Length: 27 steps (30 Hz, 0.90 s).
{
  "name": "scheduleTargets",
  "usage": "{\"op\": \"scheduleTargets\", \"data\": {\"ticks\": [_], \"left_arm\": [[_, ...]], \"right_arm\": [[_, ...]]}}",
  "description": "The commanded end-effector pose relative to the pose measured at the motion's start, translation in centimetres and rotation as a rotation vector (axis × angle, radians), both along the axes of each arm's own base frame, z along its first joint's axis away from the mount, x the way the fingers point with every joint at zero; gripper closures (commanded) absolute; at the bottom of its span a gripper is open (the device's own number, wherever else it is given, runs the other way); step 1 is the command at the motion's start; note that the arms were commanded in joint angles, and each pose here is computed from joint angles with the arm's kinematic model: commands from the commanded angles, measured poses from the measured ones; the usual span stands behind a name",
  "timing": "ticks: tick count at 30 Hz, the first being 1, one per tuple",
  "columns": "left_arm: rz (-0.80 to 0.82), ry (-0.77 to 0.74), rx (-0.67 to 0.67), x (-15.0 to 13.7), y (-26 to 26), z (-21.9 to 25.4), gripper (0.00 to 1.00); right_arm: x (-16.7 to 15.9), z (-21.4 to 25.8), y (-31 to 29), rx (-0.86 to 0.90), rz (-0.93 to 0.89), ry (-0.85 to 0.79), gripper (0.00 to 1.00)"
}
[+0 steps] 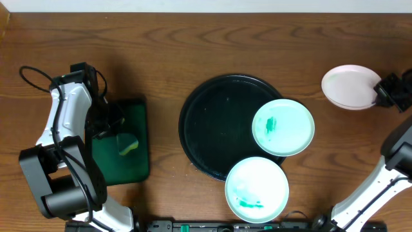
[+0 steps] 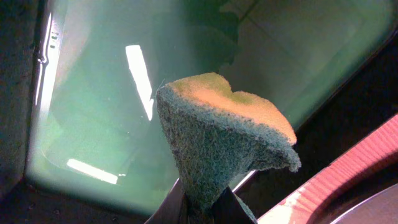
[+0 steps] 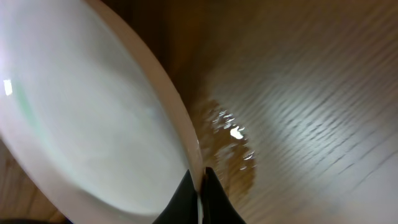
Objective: Clean dirty plates on tray and stack at the side
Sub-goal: 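Lower the pink plate onto the table at the right and release it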
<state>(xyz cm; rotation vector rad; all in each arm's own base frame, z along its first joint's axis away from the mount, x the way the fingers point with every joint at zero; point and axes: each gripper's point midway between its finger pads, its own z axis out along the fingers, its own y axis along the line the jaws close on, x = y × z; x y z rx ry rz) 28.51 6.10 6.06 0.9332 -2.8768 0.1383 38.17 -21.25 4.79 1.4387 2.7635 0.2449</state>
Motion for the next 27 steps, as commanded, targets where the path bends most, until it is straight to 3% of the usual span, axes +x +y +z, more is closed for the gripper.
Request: {"op": "scheduleTargets", "data": {"ticks": [1, 3, 5, 6, 9, 10, 16, 21, 27], "left_arm": [[-0.009, 0.027, -0.008, -0.5, 0.0, -0.5, 0.93], [-0.009, 0.027, -0.008, -0.5, 0.0, -0.5, 0.92], [-0.009, 0.028, -0.008, -0.5, 0.0, -0.5, 0.92], [-0.009, 0.029, -0.009, -0.6, 0.0, -0.5, 0.93], [-0.009, 0.032, -0.009, -0.6, 0.0, -0.5, 0.93], [-0.009, 0.032, -0.009, -0.6, 0.0, -0.5, 0.93], [-0.009, 0.034, -0.010, -0.7, 0.0, -0.4, 0.93], [-0.009, 0.035, -0.010, -0.7, -0.1, -0.4, 0.92], [-0.013, 0.036, -0.011, -0.8, -0.1, -0.4, 0.93]], "right_arm": [[-0.8, 0.1, -0.6, -0.005, -0.010, -0.010, 0.99], [-1.2, -0.4, -1.0, -0.015, -0.006, 0.000, 0.99], [-1.5, -0.5, -1.4, -0.038, -0.006, 0.016, 0.92], [-1.6, -0.5, -1.6, -0.050, -0.006, 0.024, 0.85], [-1.7, -0.5, -1.7, -0.057, -0.002, 0.029, 0.44], [-1.7, -0.5, -1.7, -0.057, 0.001, 0.028, 0.40], [-0.7, 1.2, -1.4, -0.034, 0.051, -0.024, 0.40], [1.2, 6.1, -0.6, -0.027, 0.118, -0.130, 0.37], [2.9, 12.3, 4.8, 0.010, 0.355, -0.298, 0.42]]}}
